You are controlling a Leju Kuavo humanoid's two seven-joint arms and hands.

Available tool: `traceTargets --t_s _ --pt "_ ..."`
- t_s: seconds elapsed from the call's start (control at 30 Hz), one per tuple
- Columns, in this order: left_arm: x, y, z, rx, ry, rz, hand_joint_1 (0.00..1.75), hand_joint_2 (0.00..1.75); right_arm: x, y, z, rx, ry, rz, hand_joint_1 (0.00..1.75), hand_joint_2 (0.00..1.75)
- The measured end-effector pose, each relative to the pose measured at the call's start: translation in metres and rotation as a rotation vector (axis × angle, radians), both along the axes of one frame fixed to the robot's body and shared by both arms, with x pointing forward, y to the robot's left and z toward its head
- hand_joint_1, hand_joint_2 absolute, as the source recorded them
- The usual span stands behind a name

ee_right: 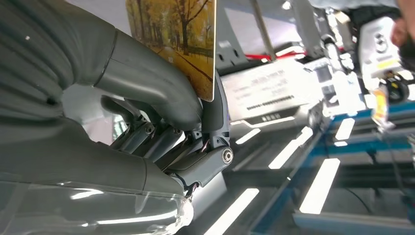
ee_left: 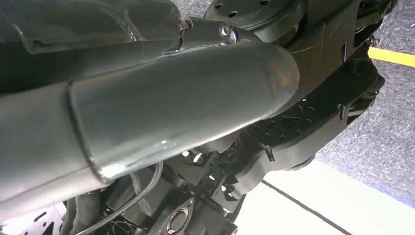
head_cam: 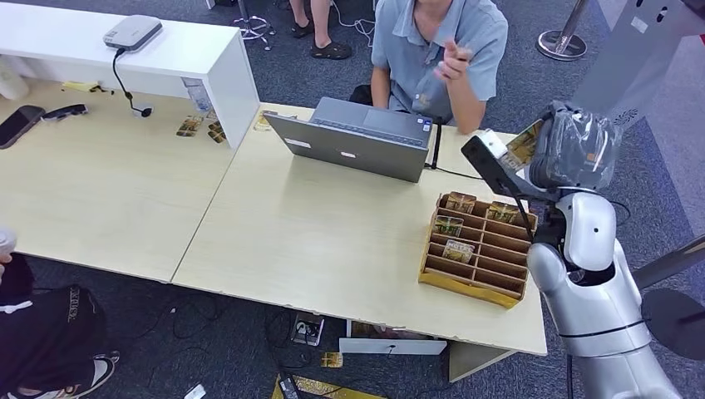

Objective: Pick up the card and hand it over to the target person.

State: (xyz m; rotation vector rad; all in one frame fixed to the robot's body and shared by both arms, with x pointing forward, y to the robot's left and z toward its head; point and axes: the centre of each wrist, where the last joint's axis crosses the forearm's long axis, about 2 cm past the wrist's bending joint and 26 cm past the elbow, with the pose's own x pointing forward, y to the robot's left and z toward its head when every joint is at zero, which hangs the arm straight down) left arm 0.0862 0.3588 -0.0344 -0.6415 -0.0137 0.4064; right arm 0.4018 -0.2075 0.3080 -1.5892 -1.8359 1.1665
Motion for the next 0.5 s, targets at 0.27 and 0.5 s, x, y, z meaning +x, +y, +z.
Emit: traceTargets --t_s 0.27,0.5 --pt "0.000 0.004 -0.001 0.003 -0.009 -0.026 0.00 0.00 0.019 0.018 0.001 -0.082 0.019 0.009 1.74 1.75" --pt "0.000 0.004 -0.002 0.009 -0.009 -0.025 0.00 0.00 0.024 0.021 -0.006 -0.086 0.040 0.009 1.71 1.75"
